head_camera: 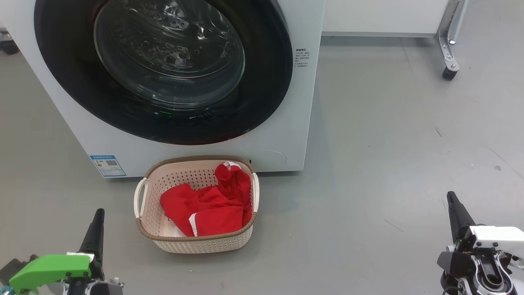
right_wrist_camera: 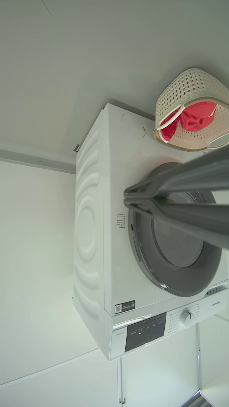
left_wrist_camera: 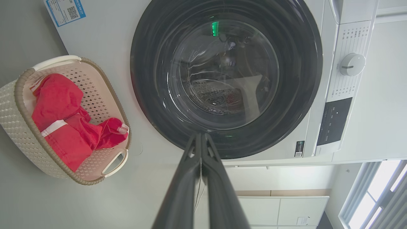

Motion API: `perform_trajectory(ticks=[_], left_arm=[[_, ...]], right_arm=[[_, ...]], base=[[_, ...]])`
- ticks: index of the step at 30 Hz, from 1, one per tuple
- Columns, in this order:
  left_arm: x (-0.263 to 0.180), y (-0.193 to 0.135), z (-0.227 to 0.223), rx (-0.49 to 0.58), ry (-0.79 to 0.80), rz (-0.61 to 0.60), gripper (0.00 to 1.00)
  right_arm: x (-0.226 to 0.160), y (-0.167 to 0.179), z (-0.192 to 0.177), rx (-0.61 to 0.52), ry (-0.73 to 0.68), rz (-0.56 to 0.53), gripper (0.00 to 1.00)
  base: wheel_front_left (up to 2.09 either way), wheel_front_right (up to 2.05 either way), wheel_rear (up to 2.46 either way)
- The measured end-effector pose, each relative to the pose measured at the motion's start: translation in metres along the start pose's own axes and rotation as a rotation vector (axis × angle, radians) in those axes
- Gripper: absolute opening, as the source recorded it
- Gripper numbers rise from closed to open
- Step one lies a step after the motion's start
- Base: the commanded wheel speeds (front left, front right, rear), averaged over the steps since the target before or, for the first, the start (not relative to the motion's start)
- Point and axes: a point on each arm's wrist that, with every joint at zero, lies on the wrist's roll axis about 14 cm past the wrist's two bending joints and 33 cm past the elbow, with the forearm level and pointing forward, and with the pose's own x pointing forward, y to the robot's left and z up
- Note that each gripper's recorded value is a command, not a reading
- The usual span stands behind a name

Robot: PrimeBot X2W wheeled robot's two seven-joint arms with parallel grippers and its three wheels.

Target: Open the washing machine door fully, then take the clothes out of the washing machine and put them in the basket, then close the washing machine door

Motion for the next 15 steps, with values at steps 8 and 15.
perform_trajectory(ticks=[8, 15], left_arm=[[0.0003, -0.0004, -0.0001, -0.001, 0.0, -0.001, 0.0], [0.0003, -0.0004, -0.0003, -0.001, 0.002, -0.001, 0.0]], right_arm=[[0.0002, 0.0003, 0.0, 0.002, 0.0, 0.001, 0.0], [0.0003, 0.0007, 0.0, 0.002, 0.0, 0.002, 0.0]], base=[[0.0, 0.0, 0.0], [0.0, 0.0, 0.0]])
